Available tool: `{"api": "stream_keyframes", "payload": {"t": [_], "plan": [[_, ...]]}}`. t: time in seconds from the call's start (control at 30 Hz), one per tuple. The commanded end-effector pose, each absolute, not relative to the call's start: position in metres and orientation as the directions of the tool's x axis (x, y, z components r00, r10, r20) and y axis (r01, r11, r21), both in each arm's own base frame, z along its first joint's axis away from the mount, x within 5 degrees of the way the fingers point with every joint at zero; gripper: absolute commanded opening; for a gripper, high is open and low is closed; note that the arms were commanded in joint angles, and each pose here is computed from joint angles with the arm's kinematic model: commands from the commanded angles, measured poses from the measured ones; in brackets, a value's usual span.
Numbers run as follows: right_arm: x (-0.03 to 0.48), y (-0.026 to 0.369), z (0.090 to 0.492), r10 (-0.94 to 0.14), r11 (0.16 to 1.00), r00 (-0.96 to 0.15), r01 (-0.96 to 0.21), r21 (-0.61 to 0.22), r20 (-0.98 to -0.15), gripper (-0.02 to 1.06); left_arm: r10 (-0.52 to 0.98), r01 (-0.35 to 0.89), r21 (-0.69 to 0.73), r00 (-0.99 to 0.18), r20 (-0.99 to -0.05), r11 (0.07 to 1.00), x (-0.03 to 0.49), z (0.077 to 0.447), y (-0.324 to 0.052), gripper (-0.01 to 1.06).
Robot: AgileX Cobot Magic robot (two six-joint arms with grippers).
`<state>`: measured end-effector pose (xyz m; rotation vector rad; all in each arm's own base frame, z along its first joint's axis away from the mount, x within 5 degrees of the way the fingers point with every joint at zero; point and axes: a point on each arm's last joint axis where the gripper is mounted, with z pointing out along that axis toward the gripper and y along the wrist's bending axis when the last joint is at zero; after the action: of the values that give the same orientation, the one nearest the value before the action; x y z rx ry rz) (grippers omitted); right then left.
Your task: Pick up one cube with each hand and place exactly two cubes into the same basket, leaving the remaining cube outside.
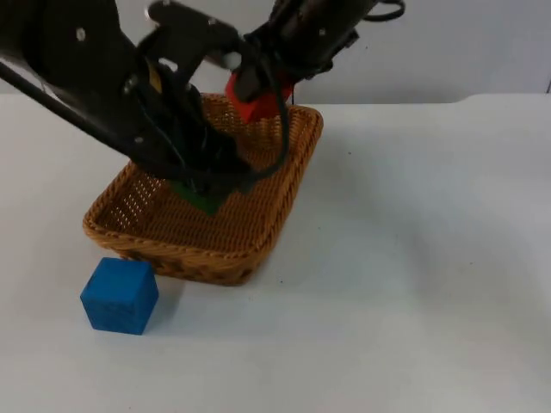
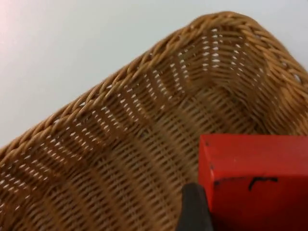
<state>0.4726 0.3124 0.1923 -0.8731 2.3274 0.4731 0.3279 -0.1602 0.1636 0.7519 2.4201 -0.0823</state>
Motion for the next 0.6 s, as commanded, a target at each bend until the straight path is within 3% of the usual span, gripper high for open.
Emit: {"api": "stream_keyframes", "payload": {"t": [0.0, 0.57], "plan": [[0.474, 0.318, 0.188, -0.468, 0.712, -0.586, -0.694, 0.111, -0.661, 0.0, 0.51, 0.541, 0.129, -0.65, -0.563, 0.831, 0.332, 0.156, -0.157, 0.0], [0.48, 0.322, 0.138, -0.474, 0.723, -0.619, -0.679, 0.124, -0.626, 0.0, 0.47, 0.497, 0.103, -0.705, -0.531, 0.862, 0.347, 0.111, -0.143, 0.0]]}}
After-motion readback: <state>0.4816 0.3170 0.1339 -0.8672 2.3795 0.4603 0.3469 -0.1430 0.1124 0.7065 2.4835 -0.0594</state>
